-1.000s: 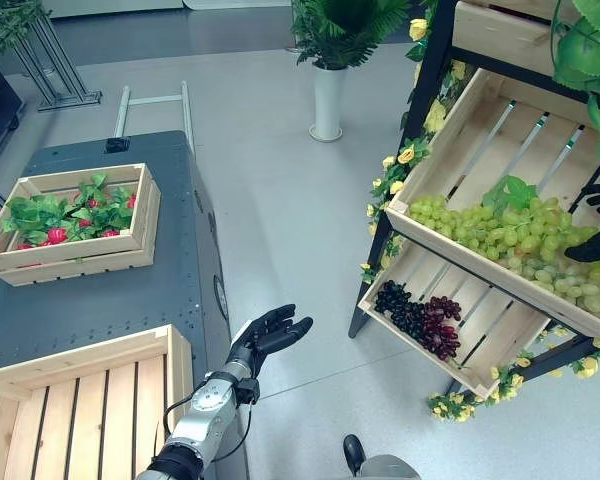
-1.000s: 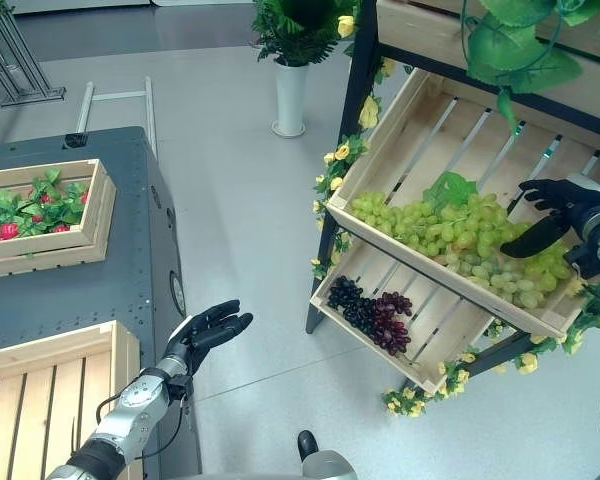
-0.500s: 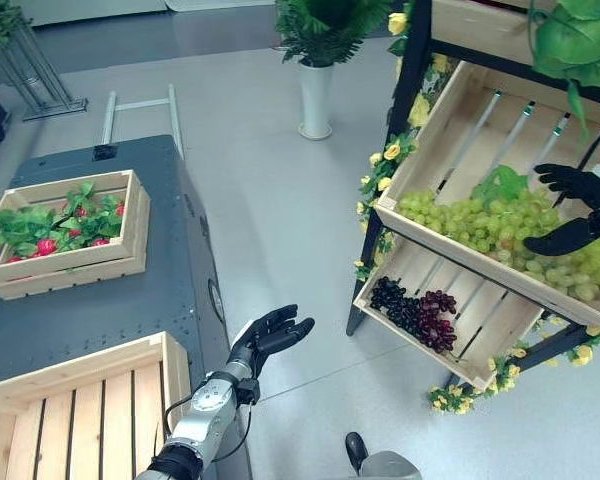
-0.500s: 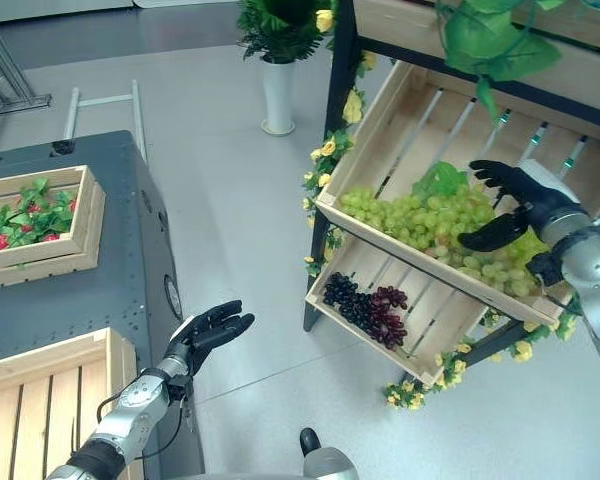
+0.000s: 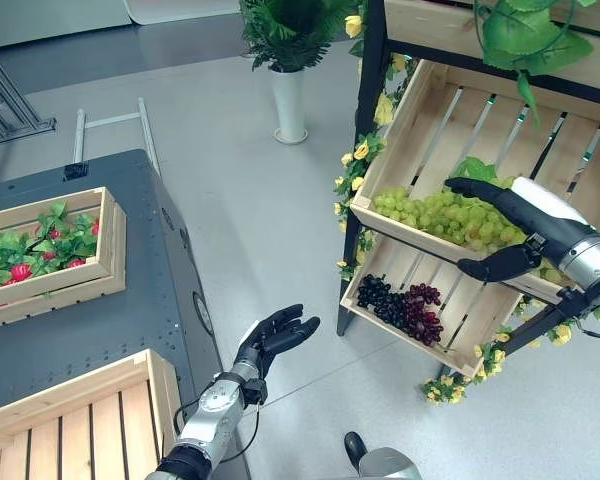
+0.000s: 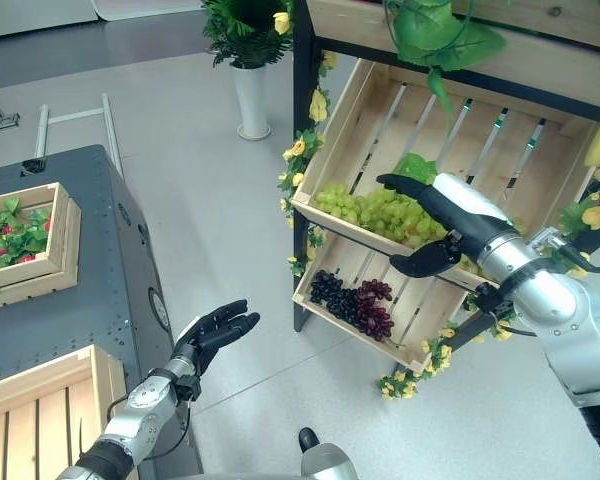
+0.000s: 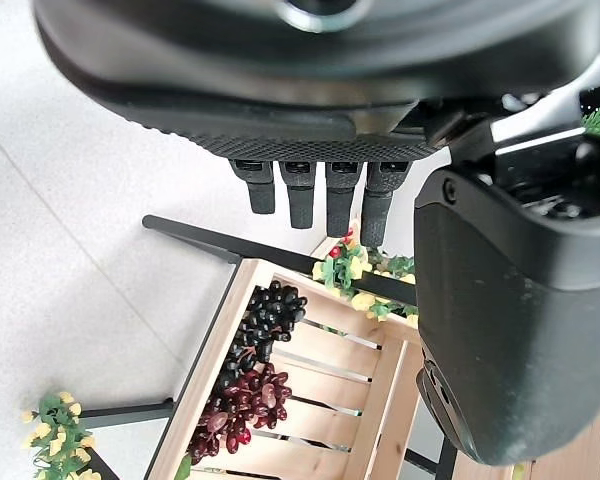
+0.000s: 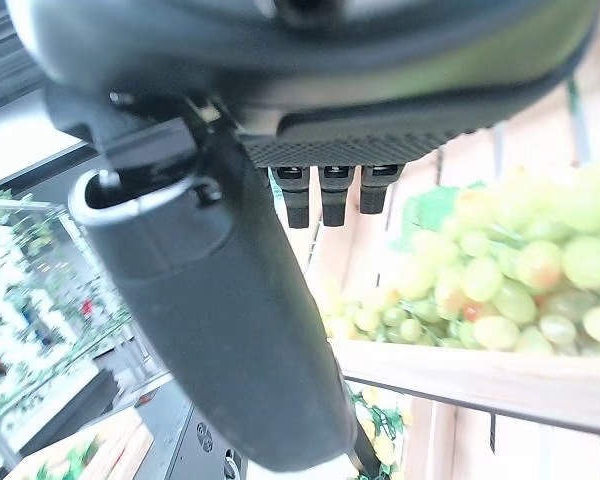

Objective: Pick up the fruits from the basket on one side to the basket on the other side

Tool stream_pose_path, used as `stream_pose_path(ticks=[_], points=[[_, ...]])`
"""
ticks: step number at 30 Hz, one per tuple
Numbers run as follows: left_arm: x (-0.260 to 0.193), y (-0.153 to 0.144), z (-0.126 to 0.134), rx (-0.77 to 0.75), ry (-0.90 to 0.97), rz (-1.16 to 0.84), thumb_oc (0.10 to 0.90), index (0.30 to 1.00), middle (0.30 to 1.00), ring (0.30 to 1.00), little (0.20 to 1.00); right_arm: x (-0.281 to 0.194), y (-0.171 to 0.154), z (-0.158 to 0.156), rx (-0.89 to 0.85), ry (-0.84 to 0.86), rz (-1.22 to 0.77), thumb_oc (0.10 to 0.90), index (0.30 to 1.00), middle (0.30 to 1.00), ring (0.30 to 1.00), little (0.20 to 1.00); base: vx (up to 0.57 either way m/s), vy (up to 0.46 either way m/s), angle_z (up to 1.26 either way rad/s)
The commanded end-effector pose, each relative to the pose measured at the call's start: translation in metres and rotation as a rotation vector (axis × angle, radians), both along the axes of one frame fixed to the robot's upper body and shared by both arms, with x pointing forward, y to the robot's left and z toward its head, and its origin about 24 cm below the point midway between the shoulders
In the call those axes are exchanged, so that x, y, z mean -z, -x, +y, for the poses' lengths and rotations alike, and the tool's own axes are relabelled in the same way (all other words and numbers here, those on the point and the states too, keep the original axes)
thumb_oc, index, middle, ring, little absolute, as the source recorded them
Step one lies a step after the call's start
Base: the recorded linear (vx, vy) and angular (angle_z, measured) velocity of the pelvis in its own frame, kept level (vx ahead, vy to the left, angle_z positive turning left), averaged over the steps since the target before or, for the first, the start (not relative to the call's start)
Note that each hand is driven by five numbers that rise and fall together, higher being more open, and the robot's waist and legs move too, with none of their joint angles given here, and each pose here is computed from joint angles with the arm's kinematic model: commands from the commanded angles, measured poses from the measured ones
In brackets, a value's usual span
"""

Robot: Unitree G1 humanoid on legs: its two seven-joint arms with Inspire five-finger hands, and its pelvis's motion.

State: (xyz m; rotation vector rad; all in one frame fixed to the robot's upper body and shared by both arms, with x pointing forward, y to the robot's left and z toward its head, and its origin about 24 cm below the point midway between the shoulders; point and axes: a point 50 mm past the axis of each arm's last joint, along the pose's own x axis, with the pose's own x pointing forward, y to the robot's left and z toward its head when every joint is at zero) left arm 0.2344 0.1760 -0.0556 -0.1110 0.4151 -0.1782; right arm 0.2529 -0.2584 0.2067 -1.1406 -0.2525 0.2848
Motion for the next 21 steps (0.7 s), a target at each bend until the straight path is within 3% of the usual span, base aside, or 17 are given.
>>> stream_pose_path(ticks=[1, 11, 21], points=[[-0.033, -0.026, 0.004, -0.010, -0.010, -0.211, 0.800, 0.900, 0.900, 0.900, 0.900, -0.051, 0.008, 0.006, -0.071, 0.000, -0.263, 0.800, 0.900, 0.900, 0.900, 0.900, 0.00, 0.004, -0.10], [-0.025, -0.021, 0.004, -0.014, -0.017, -0.174, 0.800, 0.900, 0.900, 0.900, 0.900, -0.050, 0.023, 0.038, -0.261, -0.009, -0.311, 0.800, 0.900, 0.900, 0.900, 0.900, 0.00, 0.000, -0.01], [-0.012, -0.012, -0.006, 0.016, -0.031, -0.132, 0.800, 0.900, 0.900, 0.900, 0.900, -0.041, 0.042, 0.080, -0.418, 0.262, -0.706, 0.800, 0.900, 0.900, 0.900, 0.900, 0.00, -0.002, 0.00]])
